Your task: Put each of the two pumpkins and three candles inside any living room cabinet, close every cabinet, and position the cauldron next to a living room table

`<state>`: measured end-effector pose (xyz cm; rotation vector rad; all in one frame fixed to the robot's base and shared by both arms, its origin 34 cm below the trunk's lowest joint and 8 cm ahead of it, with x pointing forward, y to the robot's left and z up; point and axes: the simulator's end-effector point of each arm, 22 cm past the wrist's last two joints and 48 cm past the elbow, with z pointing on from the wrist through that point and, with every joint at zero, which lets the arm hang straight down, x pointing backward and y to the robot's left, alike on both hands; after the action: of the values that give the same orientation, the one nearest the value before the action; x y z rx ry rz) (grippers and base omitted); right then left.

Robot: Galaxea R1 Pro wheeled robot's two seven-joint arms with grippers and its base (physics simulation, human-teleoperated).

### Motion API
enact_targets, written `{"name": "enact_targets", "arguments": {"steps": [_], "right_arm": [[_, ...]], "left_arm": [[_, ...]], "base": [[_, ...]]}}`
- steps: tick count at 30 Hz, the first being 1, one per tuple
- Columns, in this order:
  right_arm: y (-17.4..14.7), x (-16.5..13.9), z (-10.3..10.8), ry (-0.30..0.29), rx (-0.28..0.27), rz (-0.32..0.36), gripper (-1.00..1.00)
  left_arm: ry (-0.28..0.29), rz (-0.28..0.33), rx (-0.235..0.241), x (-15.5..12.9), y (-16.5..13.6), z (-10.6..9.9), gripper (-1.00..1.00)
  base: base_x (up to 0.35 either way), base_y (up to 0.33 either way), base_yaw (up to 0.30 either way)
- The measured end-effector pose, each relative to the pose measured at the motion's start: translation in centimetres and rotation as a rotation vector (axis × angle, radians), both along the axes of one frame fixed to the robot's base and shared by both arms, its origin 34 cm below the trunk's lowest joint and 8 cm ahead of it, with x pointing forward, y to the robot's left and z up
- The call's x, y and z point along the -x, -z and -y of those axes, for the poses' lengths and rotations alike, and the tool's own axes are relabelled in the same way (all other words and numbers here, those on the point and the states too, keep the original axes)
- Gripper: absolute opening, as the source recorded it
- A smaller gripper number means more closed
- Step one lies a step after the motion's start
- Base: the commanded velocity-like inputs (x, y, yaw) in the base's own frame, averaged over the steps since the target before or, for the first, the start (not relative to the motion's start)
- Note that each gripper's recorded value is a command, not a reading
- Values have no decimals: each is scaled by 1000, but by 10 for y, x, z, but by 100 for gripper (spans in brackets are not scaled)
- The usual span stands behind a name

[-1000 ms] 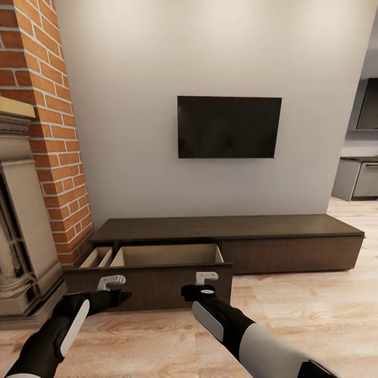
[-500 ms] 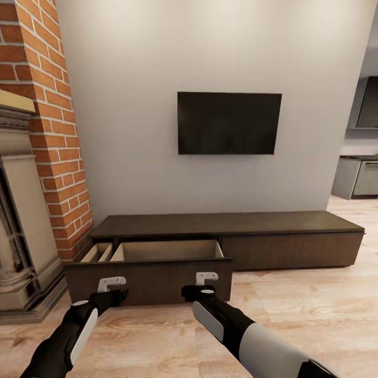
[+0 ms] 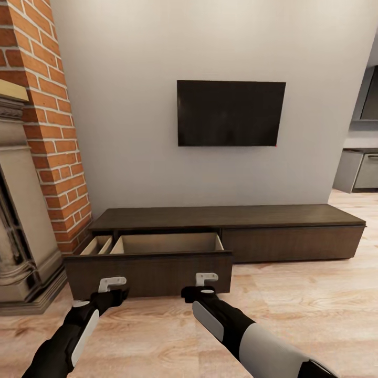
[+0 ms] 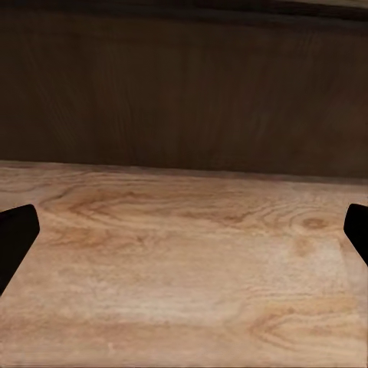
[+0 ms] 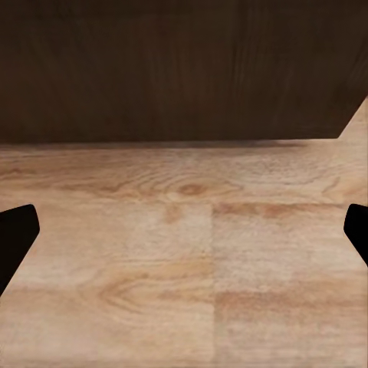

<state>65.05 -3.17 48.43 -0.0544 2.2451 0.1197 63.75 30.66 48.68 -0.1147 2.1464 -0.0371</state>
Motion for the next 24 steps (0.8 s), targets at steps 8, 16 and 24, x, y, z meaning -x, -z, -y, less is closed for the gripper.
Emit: {"name": "enact_targets", "arguments": {"steps": [8,16,24], "right_arm": [[19,1,1,2,-2,-32,100],[39,3,1,2,0,-69,100],[46,8,1,-11,14,-104,100]], "left_arm": [[23,-40,-9,2,22,8,100],[31,-73,-5,4,41,10,100],[33,-73,-3,4,41,11,100]], "base": [[0,0,0],[0,0,0],[0,0,0]]}}
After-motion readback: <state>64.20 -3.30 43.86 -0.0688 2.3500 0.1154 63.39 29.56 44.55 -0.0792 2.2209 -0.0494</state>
